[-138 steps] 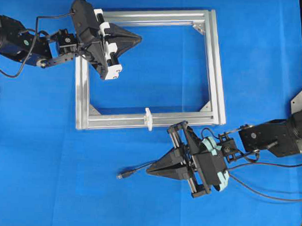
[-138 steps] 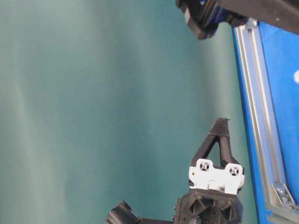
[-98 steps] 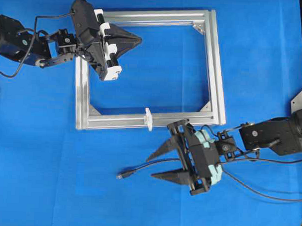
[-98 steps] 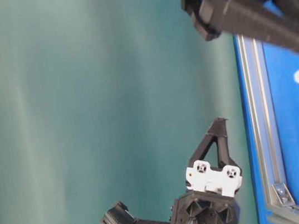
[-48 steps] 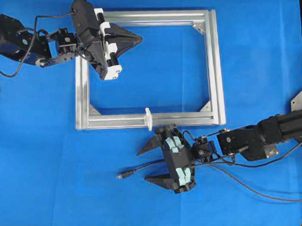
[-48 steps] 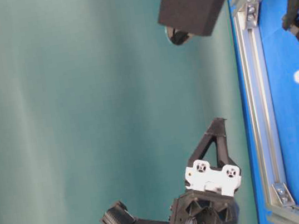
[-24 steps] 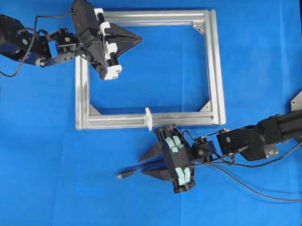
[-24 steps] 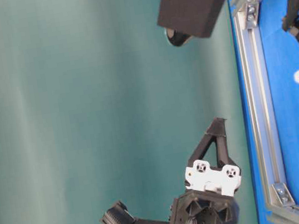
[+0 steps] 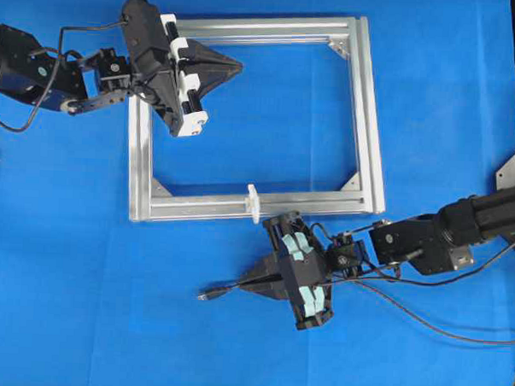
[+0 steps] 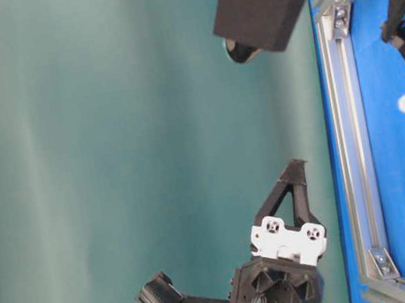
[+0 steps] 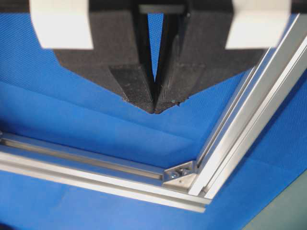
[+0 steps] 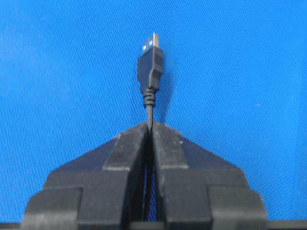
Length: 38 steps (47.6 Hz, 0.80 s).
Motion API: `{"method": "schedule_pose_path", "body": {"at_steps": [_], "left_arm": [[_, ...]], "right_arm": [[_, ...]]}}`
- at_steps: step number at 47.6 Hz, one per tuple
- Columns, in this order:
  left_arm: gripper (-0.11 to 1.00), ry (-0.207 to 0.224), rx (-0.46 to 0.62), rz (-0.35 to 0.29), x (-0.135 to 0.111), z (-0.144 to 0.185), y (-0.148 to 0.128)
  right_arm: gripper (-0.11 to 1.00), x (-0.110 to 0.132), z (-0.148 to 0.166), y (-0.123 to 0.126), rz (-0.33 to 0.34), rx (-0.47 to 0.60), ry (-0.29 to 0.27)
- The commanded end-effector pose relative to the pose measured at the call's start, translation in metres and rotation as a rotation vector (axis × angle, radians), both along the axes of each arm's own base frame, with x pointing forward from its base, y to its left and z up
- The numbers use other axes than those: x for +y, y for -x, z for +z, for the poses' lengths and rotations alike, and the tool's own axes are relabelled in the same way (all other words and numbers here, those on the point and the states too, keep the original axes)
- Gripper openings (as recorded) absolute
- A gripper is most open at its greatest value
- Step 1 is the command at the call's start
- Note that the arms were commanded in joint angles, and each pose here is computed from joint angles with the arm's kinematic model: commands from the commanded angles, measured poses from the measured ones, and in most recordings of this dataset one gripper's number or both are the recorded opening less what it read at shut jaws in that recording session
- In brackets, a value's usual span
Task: Insert the wire through the string loop located in the center.
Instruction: 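Close the right gripper on the cable just behind the USB plug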
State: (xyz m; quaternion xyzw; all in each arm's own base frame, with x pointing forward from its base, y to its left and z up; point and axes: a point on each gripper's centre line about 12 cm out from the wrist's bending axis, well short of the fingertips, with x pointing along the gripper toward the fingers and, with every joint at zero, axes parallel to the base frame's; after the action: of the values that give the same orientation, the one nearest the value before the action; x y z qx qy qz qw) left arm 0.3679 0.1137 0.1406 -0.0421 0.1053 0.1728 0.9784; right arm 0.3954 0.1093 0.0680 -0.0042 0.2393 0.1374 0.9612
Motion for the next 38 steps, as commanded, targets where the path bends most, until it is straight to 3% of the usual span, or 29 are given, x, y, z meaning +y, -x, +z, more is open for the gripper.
{"method": "schedule_pose_path", "body": {"at_steps": [1,26,38], "left_arm": [[0.00,-0.013,-0.038,-0.001,0.001,0.014,-0.001],[0.00,-0.010,-0.031,-0.001,0.001,0.013,-0.001],[0.00,-0.009,-0.028,-0.001,0.000,0.012,0.000]], "right_arm": [[-0.02,0.001,0.014,-0.006,-0.003,-0.039,-0.013],[-0.02,-0.003,0.082,0.006,-0.005,-0.038,0.008],[-0.02,-0.004,0.089,0.007,-0.007,-0.032,0.011]]}}
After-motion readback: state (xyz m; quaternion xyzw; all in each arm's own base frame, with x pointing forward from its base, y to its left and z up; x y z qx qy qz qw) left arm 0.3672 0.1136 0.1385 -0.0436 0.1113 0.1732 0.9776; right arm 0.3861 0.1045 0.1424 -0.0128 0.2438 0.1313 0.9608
